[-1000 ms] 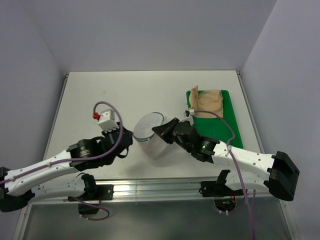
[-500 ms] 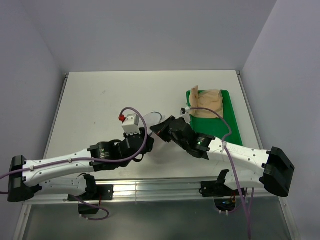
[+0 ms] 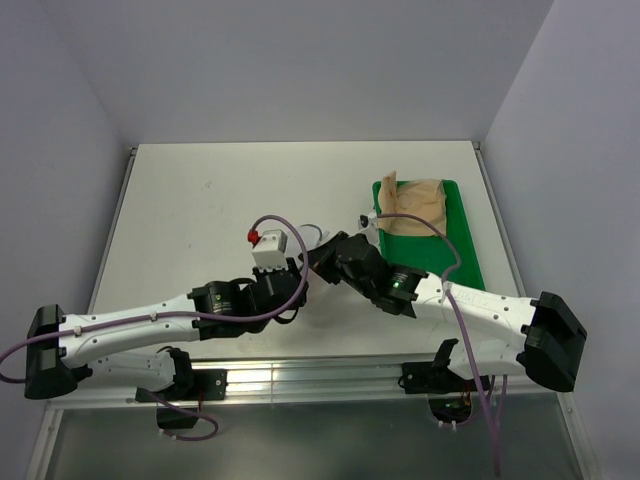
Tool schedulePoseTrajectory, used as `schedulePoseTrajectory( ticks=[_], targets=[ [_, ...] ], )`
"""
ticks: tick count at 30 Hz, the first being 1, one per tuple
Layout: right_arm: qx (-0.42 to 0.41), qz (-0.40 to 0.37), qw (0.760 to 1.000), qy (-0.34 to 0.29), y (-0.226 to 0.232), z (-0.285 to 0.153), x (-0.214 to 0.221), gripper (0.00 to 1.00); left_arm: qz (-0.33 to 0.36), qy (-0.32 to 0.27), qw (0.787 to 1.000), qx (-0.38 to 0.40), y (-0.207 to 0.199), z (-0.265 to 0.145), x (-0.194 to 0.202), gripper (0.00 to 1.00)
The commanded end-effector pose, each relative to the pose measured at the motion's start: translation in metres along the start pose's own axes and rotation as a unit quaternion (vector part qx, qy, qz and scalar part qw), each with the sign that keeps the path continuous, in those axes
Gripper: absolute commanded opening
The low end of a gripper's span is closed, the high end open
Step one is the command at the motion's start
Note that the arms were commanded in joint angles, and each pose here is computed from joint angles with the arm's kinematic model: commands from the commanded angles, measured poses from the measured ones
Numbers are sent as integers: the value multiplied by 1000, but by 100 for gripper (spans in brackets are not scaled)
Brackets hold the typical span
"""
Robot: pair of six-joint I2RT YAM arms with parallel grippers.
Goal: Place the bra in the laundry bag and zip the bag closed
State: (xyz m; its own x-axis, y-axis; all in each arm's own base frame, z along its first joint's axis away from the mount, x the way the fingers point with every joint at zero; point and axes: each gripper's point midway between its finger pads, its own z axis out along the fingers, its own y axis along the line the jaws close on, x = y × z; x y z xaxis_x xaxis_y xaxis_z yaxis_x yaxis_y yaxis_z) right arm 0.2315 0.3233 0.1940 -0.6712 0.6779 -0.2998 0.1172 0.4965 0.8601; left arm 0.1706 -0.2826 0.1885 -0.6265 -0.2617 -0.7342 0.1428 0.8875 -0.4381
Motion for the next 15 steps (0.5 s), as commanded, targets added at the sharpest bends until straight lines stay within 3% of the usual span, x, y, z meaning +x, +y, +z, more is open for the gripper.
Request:
schedulePoseTrajectory(
  ticks=[1, 15],
  targets=[
    [-32, 5, 999, -11, 28, -2, -9, 0, -11, -12, 1000, -9, -3, -4, -12, 37],
    [-35, 7, 999, -11, 29, -3, -9, 0, -2, -3, 998, -55, 13, 0, -10, 37]
  ],
)
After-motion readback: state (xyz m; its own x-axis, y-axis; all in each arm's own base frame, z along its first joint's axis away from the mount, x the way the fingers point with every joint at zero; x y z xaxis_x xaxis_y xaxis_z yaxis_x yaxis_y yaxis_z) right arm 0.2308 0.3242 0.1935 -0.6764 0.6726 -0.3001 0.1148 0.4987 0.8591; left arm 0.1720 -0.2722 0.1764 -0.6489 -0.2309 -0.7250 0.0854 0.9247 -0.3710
